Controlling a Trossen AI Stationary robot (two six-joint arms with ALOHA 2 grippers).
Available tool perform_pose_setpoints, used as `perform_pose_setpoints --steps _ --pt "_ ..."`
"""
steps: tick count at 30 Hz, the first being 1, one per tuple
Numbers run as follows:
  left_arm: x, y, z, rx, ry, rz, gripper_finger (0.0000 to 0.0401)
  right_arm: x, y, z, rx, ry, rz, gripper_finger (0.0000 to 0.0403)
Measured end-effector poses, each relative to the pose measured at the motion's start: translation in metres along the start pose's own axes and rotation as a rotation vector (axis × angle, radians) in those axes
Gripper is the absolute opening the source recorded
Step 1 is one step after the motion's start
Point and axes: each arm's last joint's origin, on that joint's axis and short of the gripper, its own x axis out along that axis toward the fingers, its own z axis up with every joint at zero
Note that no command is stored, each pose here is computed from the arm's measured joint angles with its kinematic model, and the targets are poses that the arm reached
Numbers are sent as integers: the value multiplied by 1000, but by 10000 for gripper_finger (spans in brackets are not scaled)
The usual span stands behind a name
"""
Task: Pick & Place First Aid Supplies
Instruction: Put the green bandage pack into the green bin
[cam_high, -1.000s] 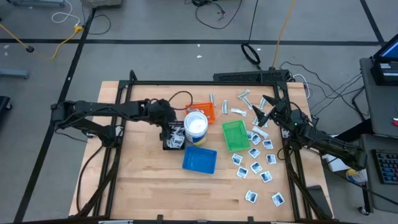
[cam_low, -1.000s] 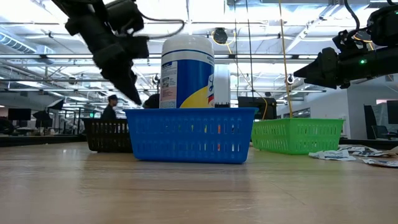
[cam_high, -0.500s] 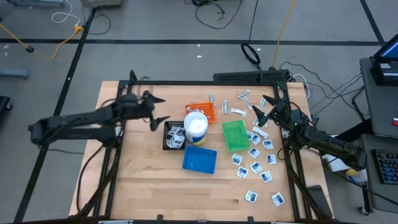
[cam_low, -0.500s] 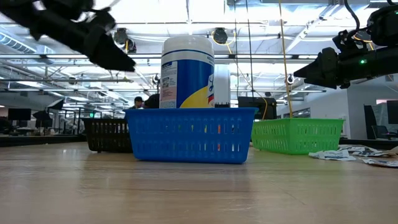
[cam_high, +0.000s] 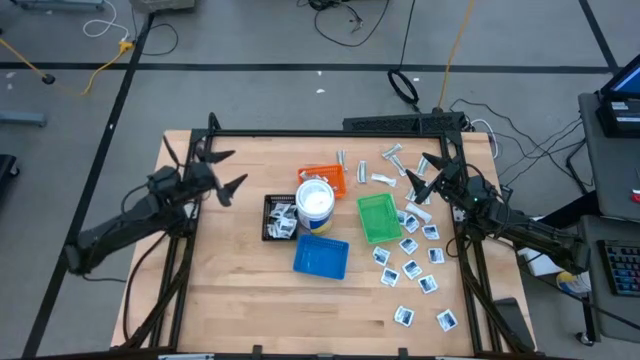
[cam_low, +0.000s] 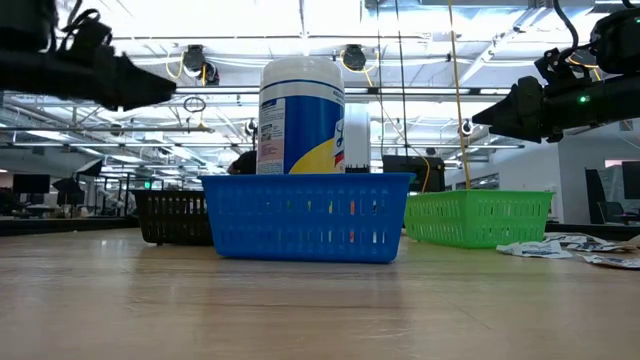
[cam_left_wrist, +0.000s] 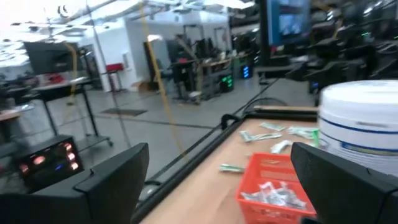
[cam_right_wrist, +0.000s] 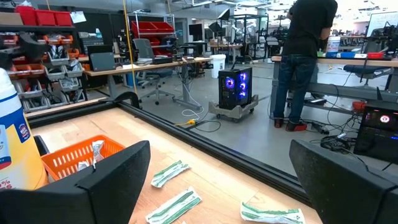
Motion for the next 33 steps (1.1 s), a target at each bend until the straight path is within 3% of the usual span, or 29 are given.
perform_pose_setpoints --steps 4,9,33 --pt "-6 -2 -13 -23 -34 -60 397 0 0 0 0 0 0 380" --pt "-8 -3 -27 -83 20 -69 397 0 0 0 0 0 0 380" --pt "-7 -2 -27 -71 28 -58 397 0 0 0 0 0 0 380"
